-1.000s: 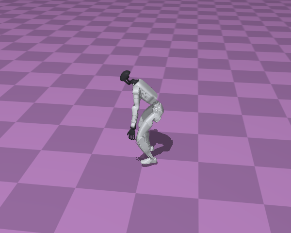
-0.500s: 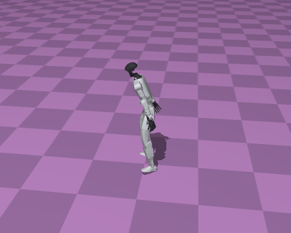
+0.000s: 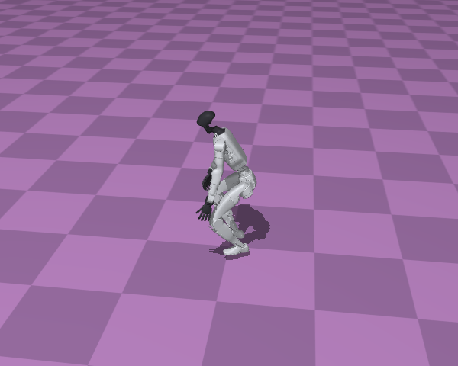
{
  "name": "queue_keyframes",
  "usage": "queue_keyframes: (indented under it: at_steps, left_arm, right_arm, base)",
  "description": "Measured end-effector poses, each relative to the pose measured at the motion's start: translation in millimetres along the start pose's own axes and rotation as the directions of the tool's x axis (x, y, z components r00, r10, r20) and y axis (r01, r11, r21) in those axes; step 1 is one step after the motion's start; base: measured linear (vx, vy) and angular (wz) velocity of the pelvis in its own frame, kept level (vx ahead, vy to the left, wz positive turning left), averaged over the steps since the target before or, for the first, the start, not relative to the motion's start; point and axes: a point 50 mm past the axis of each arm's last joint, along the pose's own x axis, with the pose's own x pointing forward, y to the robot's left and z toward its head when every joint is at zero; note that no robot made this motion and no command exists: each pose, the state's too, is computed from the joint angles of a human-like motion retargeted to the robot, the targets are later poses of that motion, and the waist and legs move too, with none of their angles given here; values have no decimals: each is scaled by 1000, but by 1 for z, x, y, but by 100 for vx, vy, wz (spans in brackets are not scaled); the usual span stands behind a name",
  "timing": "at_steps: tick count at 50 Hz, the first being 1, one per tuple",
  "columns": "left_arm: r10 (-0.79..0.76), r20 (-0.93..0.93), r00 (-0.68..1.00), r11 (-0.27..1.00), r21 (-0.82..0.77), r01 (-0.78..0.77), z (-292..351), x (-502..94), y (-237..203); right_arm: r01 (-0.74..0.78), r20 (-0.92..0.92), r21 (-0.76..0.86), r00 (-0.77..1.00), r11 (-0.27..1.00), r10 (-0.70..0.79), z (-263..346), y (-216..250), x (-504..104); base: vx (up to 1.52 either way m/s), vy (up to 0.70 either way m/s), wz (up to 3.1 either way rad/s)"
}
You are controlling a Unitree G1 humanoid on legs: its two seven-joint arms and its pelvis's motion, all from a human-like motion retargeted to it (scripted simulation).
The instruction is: In place motions
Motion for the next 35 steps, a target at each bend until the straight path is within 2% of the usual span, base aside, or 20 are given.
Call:
queue_keyframes:
  at_steps: [6, 10, 13, 19, 23, 29, 32, 35]
  left_arm:
    - [-45, -144, 989, 998, 30, 50, -49, -8, -1]
    - [-11, -288, 957, 995, 96, 41, -104, -25, 8]
    - [-2, -399, 917, 995, 87, 40, -147, -44, 3]
    - [-44, -560, 827, 999, -6, 50, -215, -88, -17]
    - [-49, -635, 771, 998, -10, 56, -252, -121, -11]
    - [-7, -772, 635, 1000, -10, -1, -288, -162, -2]
    - [0, -782, 623, 999, -22, -28, -287, -161, -1]
    - [2, -735, 678, 1000, -5, -8, -272, -142, 1]
  right_arm:
    - [-81, 4, -18, 997, 997, 82, -12, 33, -6]
    - [-161, -140, 40, 976, 986, 165, -54, 73, -22]
    - [-238, -274, 129, 924, 963, 265, -93, 101, -43]
    - [-370, -496, 276, 736, 887, 461, -161, 150, -103]
    - [-454, -603, 349, 561, 820, 567, -196, 174, -151]
    - [-482, -752, 403, 311, 778, 582, -227, 184, -202]
    - [-444, -732, 422, 347, 790, 586, -223, 185, -196]
    - [-422, -684, 400, 454, 813, 572, -209, 181, -172]
  base:
    - [8, 0, -2]
    - [7, -1, 15]
    - [3, 1, 32]
    - [10, -2, 0]
    - [27, 0, -25]
    - [12, 5, 13]
    - [-6, 0, -4]
    - [-11, 1, 6]
